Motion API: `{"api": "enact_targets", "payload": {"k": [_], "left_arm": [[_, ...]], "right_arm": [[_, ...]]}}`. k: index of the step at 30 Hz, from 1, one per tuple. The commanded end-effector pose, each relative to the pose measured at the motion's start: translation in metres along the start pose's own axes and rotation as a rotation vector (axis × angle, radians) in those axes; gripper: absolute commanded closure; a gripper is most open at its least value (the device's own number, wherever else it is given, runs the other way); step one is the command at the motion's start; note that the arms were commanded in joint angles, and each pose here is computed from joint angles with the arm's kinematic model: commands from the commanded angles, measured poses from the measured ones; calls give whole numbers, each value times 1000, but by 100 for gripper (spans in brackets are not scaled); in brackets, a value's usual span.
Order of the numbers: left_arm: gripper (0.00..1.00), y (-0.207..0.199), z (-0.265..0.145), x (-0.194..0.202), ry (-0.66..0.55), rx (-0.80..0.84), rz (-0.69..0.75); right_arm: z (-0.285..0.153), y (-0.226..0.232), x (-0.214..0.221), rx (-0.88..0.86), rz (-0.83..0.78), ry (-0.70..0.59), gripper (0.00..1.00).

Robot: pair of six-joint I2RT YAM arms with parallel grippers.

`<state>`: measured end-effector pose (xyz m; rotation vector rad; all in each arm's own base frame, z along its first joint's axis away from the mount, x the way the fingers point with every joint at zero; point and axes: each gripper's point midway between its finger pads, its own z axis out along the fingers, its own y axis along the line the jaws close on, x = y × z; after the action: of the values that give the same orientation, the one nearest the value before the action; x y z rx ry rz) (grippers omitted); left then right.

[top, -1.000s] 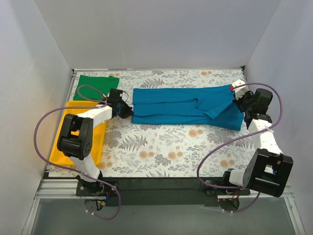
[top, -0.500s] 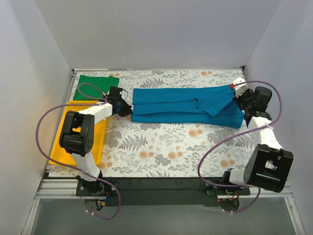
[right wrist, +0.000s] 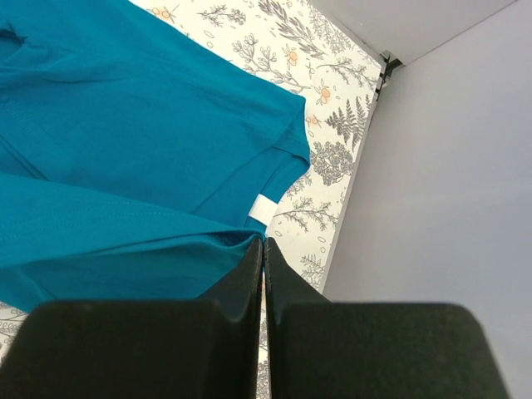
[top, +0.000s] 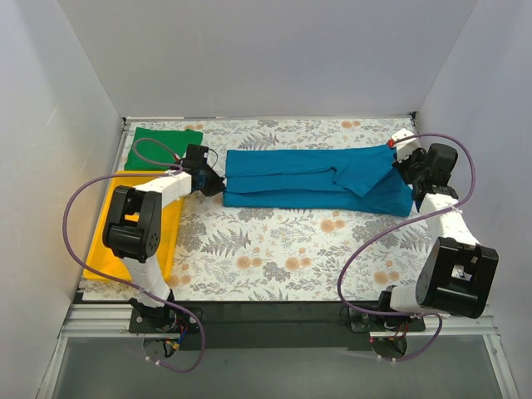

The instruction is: Fold and stack the t-shirts

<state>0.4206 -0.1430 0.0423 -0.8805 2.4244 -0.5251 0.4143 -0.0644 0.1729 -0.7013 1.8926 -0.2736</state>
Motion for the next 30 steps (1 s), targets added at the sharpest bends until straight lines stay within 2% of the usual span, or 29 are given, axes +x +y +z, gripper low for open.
{"api": "enact_targets", "payload": {"k": [1, 7, 10, 12, 15, 22, 30], "left_arm": [[100, -8, 1, -10, -10, 12, 16], [100, -12, 2, -14, -1, 25, 15], [83, -16, 1, -15, 19, 51, 32], [65, -18, -1, -17, 31, 74, 43], [50, -26, -14, -28, -14, 115, 73], [42, -53, -84, -56, -192, 281, 207], [41, -31, -128, -31, -201, 344, 359]], "right_arm": [[2, -23, -25, 63, -16, -57, 99], [6, -19, -25, 51, -17, -54, 99], [8, -16, -24, 45, -19, -51, 99], [9, -13, -24, 39, -19, -50, 99], [11, -8, -25, 25, -23, -52, 99], [14, -7, -30, 29, -34, -51, 99], [17, -16, -32, 62, -16, -39, 99]]}}
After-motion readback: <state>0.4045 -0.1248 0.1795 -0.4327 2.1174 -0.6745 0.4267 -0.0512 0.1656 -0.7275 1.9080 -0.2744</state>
